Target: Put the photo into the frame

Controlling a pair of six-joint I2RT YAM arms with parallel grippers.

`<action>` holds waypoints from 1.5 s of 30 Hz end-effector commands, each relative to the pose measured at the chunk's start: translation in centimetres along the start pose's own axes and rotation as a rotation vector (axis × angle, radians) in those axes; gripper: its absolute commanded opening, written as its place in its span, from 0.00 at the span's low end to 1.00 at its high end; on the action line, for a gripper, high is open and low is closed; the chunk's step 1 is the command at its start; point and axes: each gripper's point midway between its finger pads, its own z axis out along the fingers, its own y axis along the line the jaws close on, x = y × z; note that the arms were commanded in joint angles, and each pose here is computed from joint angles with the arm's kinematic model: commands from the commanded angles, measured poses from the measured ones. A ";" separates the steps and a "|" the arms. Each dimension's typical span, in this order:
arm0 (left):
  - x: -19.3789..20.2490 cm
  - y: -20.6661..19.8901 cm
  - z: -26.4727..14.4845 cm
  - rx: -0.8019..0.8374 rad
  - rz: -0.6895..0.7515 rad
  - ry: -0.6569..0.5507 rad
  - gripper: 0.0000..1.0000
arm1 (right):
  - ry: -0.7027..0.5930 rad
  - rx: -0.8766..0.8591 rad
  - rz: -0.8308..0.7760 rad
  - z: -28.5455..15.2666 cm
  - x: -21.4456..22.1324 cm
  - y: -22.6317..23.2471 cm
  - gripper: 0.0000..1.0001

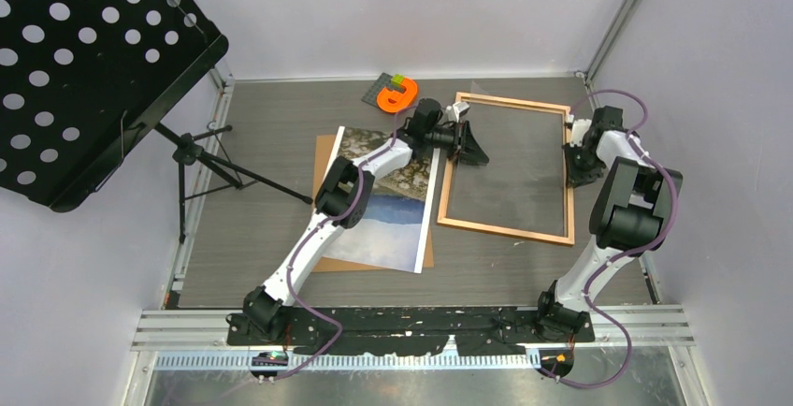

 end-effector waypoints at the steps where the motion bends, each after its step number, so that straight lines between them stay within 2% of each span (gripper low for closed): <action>1: 6.4 -5.6 2.7 0.086 0.053 0.216 0.29 | -0.074 -0.225 -0.071 2.2 -2.3 6.3 0.06; 8: 6.6 -7.2 2.3 0.115 0.099 0.229 0.35 | -0.078 -0.218 -0.102 2.2 -2.6 6.6 0.06; 22: 7.9 -9.6 1.6 0.147 0.139 0.258 0.36 | -0.081 -0.208 -0.113 2.4 -3.0 6.6 0.06; 25: 8.3 -10.5 1.6 0.168 0.137 0.266 0.34 | -0.082 -0.204 -0.111 2.5 -3.2 6.6 0.06; 26: 7.5 -10.8 2.0 0.163 0.135 0.212 0.34 | -0.082 -0.201 -0.106 2.5 -3.2 6.5 0.06; 27: 8.4 -11.3 1.5 0.187 0.119 0.265 0.33 | -0.080 -0.196 -0.101 2.5 -3.2 6.4 0.06; 29: 8.8 -12.0 1.4 0.210 0.112 0.277 0.31 | -0.078 -0.185 -0.091 2.6 -3.4 6.2 0.06; 37: 9.3 -13.0 1.2 0.237 0.098 0.282 0.21 | -0.075 -0.159 -0.061 2.8 -3.8 5.5 0.06; 45: 9.5 -12.8 1.2 0.231 0.086 0.280 0.15 | -0.068 -0.153 -0.043 2.9 -3.7 5.2 0.06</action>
